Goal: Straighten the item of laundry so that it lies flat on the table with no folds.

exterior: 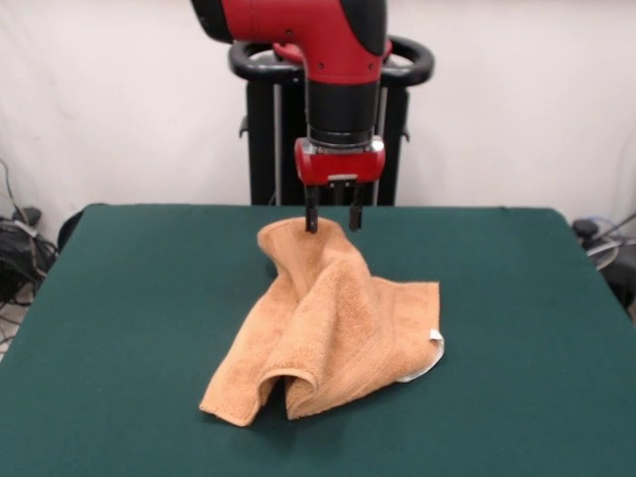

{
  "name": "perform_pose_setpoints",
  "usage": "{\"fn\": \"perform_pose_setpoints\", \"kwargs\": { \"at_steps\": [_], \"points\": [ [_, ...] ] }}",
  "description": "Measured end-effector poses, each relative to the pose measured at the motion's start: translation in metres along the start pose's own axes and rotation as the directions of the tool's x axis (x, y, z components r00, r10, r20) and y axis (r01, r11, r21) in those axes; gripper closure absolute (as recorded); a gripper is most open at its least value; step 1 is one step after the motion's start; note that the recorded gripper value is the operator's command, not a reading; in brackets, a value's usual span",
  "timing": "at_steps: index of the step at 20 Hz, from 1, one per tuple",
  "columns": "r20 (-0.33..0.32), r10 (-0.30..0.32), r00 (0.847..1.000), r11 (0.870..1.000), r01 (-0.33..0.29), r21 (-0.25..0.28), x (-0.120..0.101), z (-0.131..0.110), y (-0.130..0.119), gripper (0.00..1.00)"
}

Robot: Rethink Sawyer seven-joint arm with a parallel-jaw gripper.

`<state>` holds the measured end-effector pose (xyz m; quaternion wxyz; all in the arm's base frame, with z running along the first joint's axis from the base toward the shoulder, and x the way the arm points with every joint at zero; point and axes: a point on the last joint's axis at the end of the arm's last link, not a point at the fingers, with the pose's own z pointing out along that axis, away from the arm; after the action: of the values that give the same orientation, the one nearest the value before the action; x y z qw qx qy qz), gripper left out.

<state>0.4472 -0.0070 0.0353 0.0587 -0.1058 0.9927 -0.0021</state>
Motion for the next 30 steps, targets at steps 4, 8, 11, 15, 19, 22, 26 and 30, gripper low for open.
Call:
{"fn": "perform_pose_setpoints", "kwargs": {
  "at_steps": [4,8,11,15,19,22,26,30],
  "points": [
    [0.0,0.0,1.0,1.0,0.0,0.0,0.0,0.0,0.0,0.0],
    [0.0,0.0,1.0,1.0,0.0,0.0,0.0,0.0,0.0,0.0],
    [0.0,0.0,1.0,1.0,0.0,0.0,0.0,0.0,0.0,0.0],
    [0.0,-0.001,1.0,1.0,0.001,0.0,0.0,0.0,0.001,0.0],
    [0.0,0.001,1.0,1.0,-0.001,0.0,-0.003,-0.001,0.003,0.0],
    [-0.008,0.005,1.0,1.0,-0.005,0.0,-0.005,-0.002,0.005,0.0],
    [-0.028,0.021,0.999,1.0,-0.021,0.004,-0.012,-0.005,0.003,0.0],
    [-0.06,0.044,0.997,0.999,-0.043,0.018,-0.03,-0.014,-0.006,0.0]
  ]
}}
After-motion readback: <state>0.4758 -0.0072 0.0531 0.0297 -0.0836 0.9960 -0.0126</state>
